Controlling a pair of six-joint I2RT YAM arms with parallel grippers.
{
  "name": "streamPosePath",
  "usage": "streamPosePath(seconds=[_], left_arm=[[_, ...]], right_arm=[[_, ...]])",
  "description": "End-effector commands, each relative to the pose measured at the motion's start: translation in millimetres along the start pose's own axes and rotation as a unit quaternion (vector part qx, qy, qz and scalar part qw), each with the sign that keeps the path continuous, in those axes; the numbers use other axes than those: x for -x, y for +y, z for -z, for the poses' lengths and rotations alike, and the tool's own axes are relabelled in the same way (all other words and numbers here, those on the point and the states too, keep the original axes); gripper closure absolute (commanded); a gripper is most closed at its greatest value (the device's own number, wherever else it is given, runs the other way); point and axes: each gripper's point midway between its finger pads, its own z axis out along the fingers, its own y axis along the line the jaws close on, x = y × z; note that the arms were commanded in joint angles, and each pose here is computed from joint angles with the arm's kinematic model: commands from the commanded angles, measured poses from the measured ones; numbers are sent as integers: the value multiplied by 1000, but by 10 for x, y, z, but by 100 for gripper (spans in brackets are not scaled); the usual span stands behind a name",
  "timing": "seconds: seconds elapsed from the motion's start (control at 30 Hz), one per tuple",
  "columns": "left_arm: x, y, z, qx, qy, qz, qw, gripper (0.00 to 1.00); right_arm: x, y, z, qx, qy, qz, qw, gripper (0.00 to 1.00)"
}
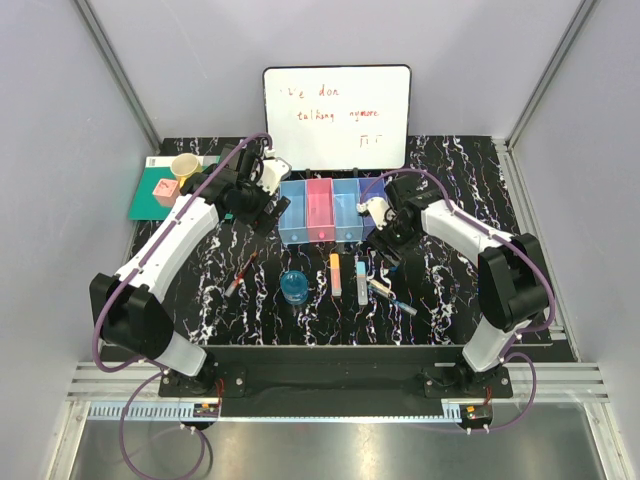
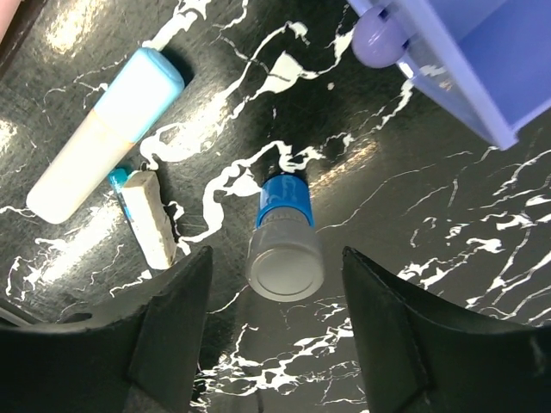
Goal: Sort the stationery into containers
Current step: Pick up the stationery from the center of the board.
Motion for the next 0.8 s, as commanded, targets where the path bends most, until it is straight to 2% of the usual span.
streamPosePath(seconds=[0.0, 0.07, 0.27, 0.47, 0.6, 0.67, 0.77], left_arm=[[199, 37, 138, 10, -42, -15, 999, 1], [217, 39, 142, 11, -44, -15, 999, 1], [234, 44, 158, 11, -47, -14, 999, 1], [246, 33, 152, 7, -48, -16, 999, 1], [306, -31, 157, -13, -60, -15, 998, 1], [356, -109, 159, -35, -70, -17, 997, 1], [457, -206, 179, -66, -90, -18, 994, 1]], right_arm=[[17, 94, -34, 18, -5, 4, 1000, 33], [12, 111, -45, 22, -5, 1, 1000, 38], [36, 119, -39, 24, -8, -5, 1000, 66], [68, 64, 120, 4, -15, 6, 1000, 79], [272, -20, 451, -26, -56, 24, 998, 89], [402, -29, 673, -39, -87, 27, 995, 100], [695, -47, 1089, -56, -153, 35, 986, 100]])
